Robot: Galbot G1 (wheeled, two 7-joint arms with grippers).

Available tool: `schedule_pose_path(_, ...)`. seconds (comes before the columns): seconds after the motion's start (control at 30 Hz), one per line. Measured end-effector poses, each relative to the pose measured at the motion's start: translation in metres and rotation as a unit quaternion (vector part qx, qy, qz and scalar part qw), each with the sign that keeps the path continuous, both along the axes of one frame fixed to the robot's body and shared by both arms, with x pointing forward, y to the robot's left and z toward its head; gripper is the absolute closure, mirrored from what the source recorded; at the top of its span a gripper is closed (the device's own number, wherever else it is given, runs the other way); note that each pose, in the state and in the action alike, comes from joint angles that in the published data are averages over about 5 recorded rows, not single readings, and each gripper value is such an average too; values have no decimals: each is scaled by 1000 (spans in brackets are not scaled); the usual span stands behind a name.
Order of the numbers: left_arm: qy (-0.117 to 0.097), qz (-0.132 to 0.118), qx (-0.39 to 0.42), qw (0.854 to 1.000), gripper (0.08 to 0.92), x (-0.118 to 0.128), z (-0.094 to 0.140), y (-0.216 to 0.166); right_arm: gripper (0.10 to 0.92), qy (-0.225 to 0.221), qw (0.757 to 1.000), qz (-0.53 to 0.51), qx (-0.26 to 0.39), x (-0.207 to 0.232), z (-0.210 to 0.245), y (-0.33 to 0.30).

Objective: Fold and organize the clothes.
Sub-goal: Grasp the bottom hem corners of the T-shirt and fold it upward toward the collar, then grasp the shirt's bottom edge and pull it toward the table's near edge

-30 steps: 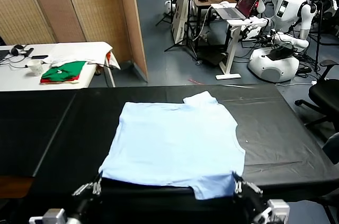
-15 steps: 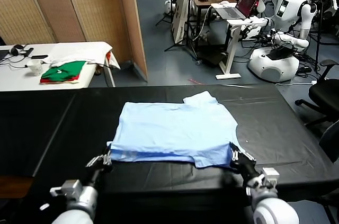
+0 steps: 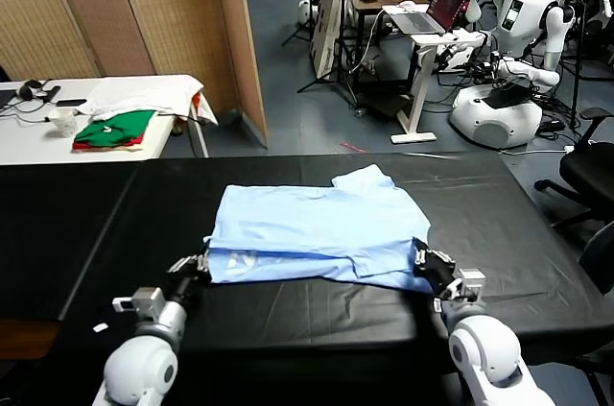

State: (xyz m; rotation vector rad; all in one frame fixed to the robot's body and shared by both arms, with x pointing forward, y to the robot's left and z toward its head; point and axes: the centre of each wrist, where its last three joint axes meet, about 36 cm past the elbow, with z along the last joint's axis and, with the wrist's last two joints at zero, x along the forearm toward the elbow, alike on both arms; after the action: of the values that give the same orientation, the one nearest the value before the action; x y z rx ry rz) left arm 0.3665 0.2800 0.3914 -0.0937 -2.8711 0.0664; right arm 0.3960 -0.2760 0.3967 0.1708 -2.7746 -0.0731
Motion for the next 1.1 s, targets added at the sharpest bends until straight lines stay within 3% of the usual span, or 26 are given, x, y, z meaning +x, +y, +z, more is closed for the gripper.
schedule_pose_path(0.1,2,-5,7,1000,847,6,1,2,599,2,1000,2,0,-8,7,-1)
schedule_pose_path(0.17,3,-6,6,1000,798,7,1,3,504,4,1000,1,0,-15,12,-2)
schedule_pose_path(0.37,8,-3,2,1000,448,-3,4,0,160,15,1000,-6,5,-44,25,-6)
schedule_pose_path(0.47,16,-2,-1,1000,259,-12,3,-1,121,25,1000,-12,8,-58,24,-6)
schedule_pose_path(0.57,29,-1,-6,1000,130,-22,2,-2,116,39,999,-17,11,-69,19,-7)
schedule_pose_path(0.7,47,3,-11,999,96,-34,0,-2,122,48,999,-21,14,-76,14,-8)
schedule_pose_path(0.8,58,7,-11,998,93,-41,-2,-1,183,50,998,-25,15,-79,12,-9)
schedule_pose_path(0.97,68,7,-10,998,106,-48,-5,-1,405,53,998,-28,18,-82,9,-8)
schedule_pose_path(1.03,70,7,-9,997,165,-49,-6,-1,531,54,998,-30,20,-83,7,-8)
schedule_pose_path(1.1,72,7,-8,997,279,-50,-6,-1,626,54,998,-30,20,-84,6,-8)
